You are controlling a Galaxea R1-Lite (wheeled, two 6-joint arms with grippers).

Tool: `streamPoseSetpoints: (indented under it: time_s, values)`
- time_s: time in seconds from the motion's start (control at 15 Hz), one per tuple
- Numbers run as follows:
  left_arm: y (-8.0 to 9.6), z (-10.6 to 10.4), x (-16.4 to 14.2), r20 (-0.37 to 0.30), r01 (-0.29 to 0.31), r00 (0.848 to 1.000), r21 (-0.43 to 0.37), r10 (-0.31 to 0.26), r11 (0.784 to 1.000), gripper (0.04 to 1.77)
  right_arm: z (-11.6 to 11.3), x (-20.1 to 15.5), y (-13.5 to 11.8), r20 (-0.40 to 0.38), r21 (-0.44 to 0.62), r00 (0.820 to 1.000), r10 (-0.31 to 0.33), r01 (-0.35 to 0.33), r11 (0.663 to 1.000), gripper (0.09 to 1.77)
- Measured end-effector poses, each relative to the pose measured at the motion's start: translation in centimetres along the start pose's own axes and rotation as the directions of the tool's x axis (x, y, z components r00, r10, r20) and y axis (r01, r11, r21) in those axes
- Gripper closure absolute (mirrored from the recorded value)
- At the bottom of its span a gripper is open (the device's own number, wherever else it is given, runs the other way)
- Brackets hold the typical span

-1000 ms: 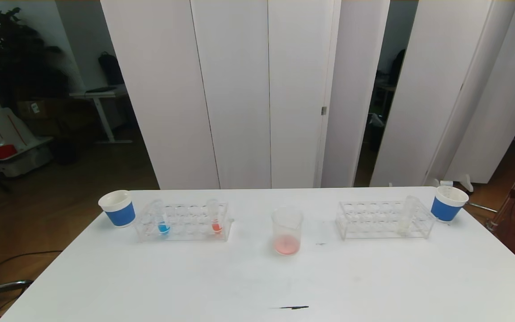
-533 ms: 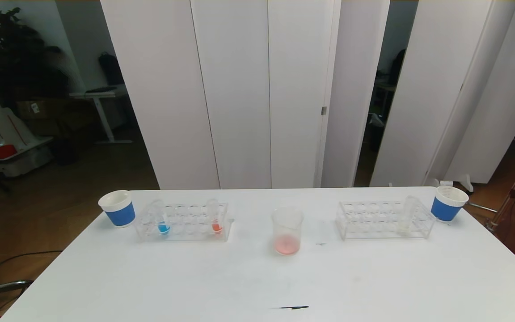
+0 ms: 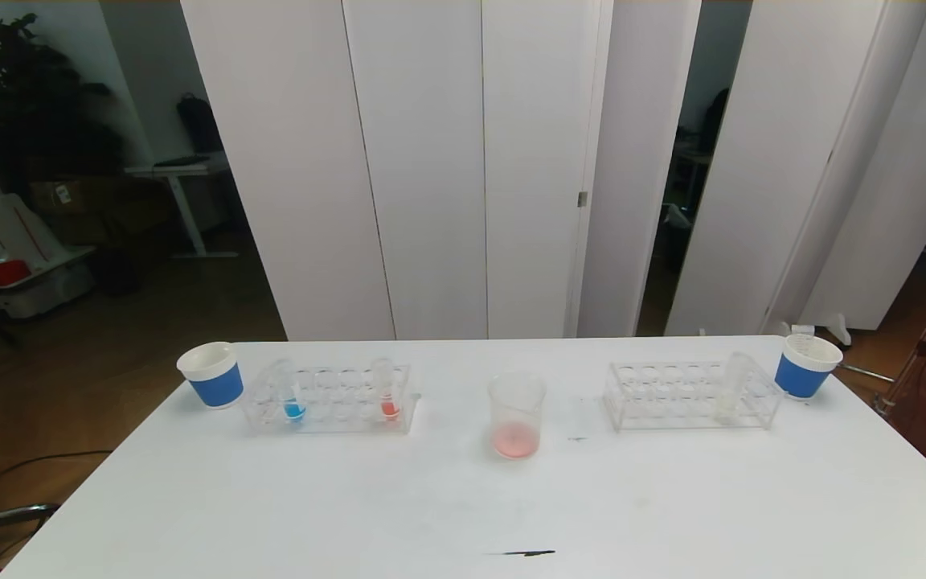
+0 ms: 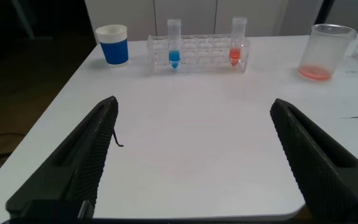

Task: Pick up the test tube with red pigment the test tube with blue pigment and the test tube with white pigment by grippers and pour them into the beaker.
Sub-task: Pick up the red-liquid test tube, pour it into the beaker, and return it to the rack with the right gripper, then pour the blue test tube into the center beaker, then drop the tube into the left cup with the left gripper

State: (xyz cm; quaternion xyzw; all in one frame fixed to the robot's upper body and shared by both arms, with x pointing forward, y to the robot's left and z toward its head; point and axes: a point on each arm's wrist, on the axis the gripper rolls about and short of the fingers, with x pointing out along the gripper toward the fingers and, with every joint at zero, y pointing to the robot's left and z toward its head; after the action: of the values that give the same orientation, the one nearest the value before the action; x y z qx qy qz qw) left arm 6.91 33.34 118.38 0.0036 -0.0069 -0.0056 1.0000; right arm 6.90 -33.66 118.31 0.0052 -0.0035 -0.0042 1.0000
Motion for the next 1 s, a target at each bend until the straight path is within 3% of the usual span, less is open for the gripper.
streamPoseSetpoints:
  time_s: [0.6, 0.73, 1.0]
  values:
    - [0.0, 0.9, -0.3, 0.028, 0.006, 1.000, 0.018, -0.007, 1.000, 0.06, 0.0, 0.0, 0.0, 0.000, 0.000, 1.000, 0.000, 0.000, 1.000, 0.11]
    - [0.0, 2.7, -0.7, 0.043, 0.011, 0.999, 0.014, -0.012, 1.000, 0.06, 0.0, 0.0, 0.0, 0.000, 0.000, 1.000, 0.000, 0.000, 1.000, 0.11]
    - [0.1, 8.6, -0.2, 0.069, 0.028, 0.997, -0.004, -0.028, 1.000, 0.06, 0.0, 0.0, 0.0, 0.000, 0.000, 1.000, 0.000, 0.000, 1.000, 0.11]
